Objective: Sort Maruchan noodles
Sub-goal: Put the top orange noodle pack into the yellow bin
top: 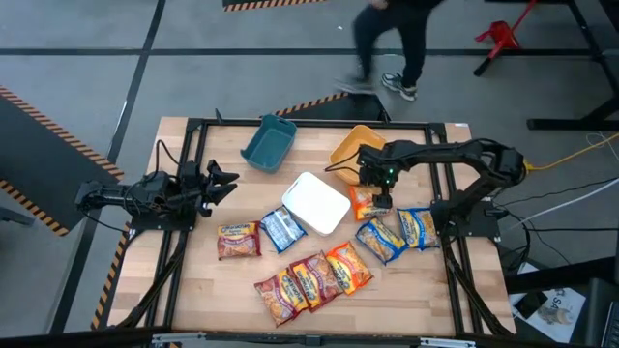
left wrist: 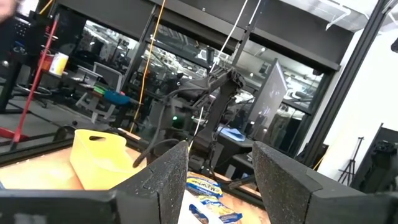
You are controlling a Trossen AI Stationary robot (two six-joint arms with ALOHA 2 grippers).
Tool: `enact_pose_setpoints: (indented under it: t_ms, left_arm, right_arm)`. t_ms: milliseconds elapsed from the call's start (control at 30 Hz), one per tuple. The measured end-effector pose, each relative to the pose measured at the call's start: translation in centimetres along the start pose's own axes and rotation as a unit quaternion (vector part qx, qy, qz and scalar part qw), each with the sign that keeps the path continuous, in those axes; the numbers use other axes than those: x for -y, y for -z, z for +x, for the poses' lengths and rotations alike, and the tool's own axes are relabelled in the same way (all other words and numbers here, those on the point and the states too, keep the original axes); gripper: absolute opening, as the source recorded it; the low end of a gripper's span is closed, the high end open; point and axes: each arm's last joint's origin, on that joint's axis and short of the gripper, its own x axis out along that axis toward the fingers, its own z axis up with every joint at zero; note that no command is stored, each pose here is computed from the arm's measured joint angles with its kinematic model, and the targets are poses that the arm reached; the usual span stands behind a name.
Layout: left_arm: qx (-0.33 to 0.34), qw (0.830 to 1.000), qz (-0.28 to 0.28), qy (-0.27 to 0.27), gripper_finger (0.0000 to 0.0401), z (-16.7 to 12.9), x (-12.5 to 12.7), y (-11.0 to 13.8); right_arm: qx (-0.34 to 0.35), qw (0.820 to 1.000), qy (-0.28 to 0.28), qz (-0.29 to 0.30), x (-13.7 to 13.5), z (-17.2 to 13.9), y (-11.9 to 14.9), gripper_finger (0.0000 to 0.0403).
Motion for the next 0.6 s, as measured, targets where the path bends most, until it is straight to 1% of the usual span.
enact_pose_setpoints:
  t_ms: [100,200,467,600]
  left_arm:
    - [0.000,1.000,0.000,0.000,0.0174,0.00,0.00,0.00]
    - [0.000,1.000,0.000,0.000,0.0174,0.00,0.00,0.00]
    - [0.000,1.000,0.000,0.000,0.0174,0.00,0.00,0.00]
    - [0.000,1.000,0.000,0.000,0.0174,0.00,0.00,0.00]
  right_arm:
    - [-0.011,1.000,-0.027,0.008,0.06,0.43,0.41,0.0338]
    - [-0.016,0.999,-0.039,0.009,-0.06,0.47,0.55,0.0294]
    - [-0.039,0.997,-0.061,0.015,-0.29,0.25,0.90,0.0120]
    - [-0.047,0.997,-0.058,0.015,-0.29,-0.21,0.71,0.0050]
